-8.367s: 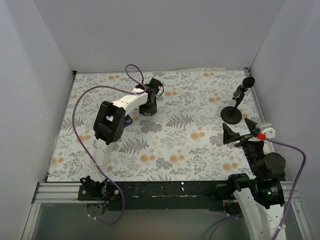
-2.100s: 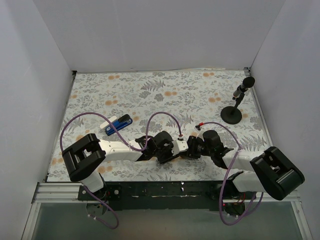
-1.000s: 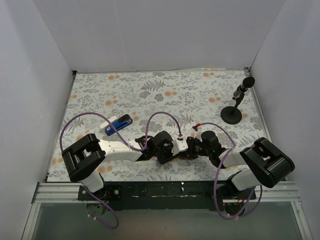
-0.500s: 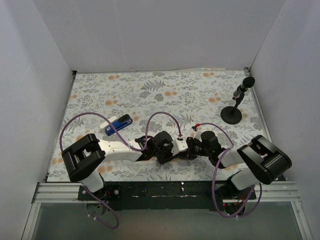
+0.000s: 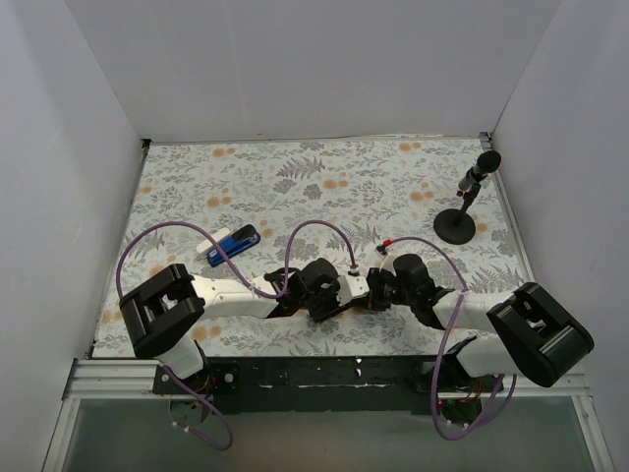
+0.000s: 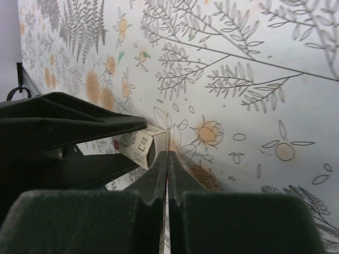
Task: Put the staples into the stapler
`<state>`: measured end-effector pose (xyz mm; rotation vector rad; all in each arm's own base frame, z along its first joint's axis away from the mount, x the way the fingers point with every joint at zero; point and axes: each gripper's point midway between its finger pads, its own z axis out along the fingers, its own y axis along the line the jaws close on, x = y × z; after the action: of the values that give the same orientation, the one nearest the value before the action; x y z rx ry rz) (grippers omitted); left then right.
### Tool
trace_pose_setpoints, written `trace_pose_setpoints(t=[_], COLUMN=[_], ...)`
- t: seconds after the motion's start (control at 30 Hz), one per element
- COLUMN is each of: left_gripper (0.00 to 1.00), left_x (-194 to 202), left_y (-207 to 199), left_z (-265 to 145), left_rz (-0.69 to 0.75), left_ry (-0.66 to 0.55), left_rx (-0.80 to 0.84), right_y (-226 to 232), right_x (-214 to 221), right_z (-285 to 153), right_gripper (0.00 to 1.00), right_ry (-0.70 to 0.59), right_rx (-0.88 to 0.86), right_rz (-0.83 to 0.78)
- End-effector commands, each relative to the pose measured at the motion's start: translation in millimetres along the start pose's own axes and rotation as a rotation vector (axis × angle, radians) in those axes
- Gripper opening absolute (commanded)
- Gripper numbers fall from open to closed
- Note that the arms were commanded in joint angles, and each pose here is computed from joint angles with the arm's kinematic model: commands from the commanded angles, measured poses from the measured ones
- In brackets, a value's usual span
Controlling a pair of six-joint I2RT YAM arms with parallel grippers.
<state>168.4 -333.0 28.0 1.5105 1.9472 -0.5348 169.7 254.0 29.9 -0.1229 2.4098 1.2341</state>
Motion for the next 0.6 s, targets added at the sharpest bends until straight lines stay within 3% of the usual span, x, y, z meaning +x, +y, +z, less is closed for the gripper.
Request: trace_pose_setpoints(t=[0.0, 0.33, 0.37, 0.47, 0.57], left_gripper=[0.31, 0.34, 0.34, 0.34, 0.34], left_x=[-10.2, -10.6, -11.5, -10.8, -13.5], left_y=[4.0, 3.0, 2.5, 2.2, 1.8], left_z=[-13.3, -14.2, -14.5, -14.4, -15.4], left_rz=[-0.002, -0.006, -0.007, -0.01, -0.009], left_ry=[-0.04, -0.045, -0.049, -0.047, -0.059], left_rx=[-0.027, -0.024, -0.021, -0.021, -0.019], right_y=[-14.7, -2.6, 1.0, 10.5, 13.6], right_x=[-7.4, -18.0, -18.4, -17.9, -18.6], right_z=[-3.5, -7.4, -7.5, -7.6, -6.6], right_gripper=[0.01, 0.03, 0.14, 0.32, 0.33], right_ry=[-0.016, -0.047, -0.053, -0.062, -0.063], right_rx=[0.105, 0.084, 0.064, 0.007, -0.009], right_rz=[-0.052, -0.074, -0.067, -0.052, -0.047])
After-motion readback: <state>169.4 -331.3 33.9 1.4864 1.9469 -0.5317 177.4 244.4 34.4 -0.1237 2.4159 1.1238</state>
